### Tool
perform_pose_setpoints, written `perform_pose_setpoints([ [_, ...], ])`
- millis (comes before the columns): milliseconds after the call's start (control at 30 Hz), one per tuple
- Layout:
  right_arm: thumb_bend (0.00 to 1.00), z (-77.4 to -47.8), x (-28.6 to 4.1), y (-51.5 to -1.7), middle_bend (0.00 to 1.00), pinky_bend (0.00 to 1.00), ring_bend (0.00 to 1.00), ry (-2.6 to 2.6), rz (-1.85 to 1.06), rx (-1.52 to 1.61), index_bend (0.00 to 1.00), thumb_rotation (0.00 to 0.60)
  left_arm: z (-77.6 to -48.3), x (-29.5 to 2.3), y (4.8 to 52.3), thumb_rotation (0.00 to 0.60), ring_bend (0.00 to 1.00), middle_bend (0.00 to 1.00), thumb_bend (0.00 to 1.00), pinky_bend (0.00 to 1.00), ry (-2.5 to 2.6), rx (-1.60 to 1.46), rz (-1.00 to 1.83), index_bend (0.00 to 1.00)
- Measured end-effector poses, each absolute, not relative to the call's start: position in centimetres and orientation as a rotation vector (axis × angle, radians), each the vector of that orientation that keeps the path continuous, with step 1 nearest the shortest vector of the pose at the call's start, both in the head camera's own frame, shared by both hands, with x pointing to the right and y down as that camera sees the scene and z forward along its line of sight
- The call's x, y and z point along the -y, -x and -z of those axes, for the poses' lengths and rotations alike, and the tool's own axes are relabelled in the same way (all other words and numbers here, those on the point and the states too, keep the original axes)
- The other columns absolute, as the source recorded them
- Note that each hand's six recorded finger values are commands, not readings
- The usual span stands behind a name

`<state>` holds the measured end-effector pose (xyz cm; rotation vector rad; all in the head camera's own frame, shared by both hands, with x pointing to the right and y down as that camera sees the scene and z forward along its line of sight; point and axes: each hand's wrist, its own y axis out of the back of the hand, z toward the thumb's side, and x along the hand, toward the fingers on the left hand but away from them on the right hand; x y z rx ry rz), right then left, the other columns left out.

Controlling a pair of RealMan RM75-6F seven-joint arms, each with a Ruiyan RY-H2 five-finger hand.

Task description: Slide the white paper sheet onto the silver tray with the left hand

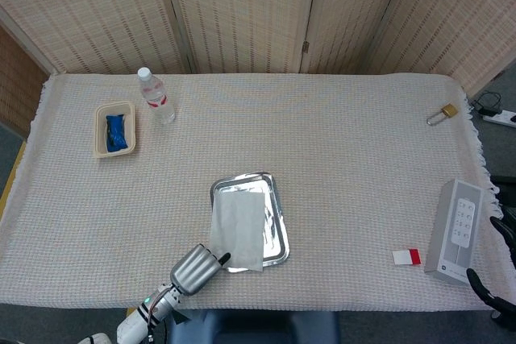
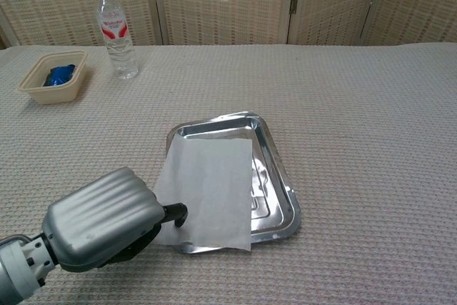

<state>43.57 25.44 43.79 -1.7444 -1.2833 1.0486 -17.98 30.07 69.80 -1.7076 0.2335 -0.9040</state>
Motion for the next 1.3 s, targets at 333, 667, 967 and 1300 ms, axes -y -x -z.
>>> perform_pose_setpoints([
  [333, 0.40, -43.5, -25.3, -44.0, 0.00, 0.00, 0.00, 1.748, -1.041, 1.300, 0.00, 0.600, -70.4, -29.4, 16.6, 0.600, 0.97, 1.00, 0.81, 1.00, 1.714, -0.234, 0.887, 0.40],
  [667, 0.40, -43.6, -25.1, -44.2, 0.00, 0.00, 0.00, 1.745, -1.048, 1.306, 0.00, 0.600, -71.3, -28.3, 16.4, 0.600, 0.97, 1.00, 0.81, 1.00, 1.713, -0.252, 0.903, 0.39],
  [967, 0.40, -43.6, -25.1, -44.3, 0.00, 0.00, 0.00, 1.744, -1.050, 1.310, 0.00, 0.600, -71.9, -28.4, 15.6, 0.600, 0.97, 1.00, 0.81, 1.00, 1.734, -0.255, 0.893, 0.39],
  [1300, 0.40, -43.2, -25.1, -44.5, 0.00, 0.00, 0.00, 1.747, -1.038, 1.319, 0.00, 0.600, -72.0, -28.7, 14.4, 0.600, 0.97, 1.00, 0.81, 1.00, 1.748, -0.265, 0.864, 0.38],
])
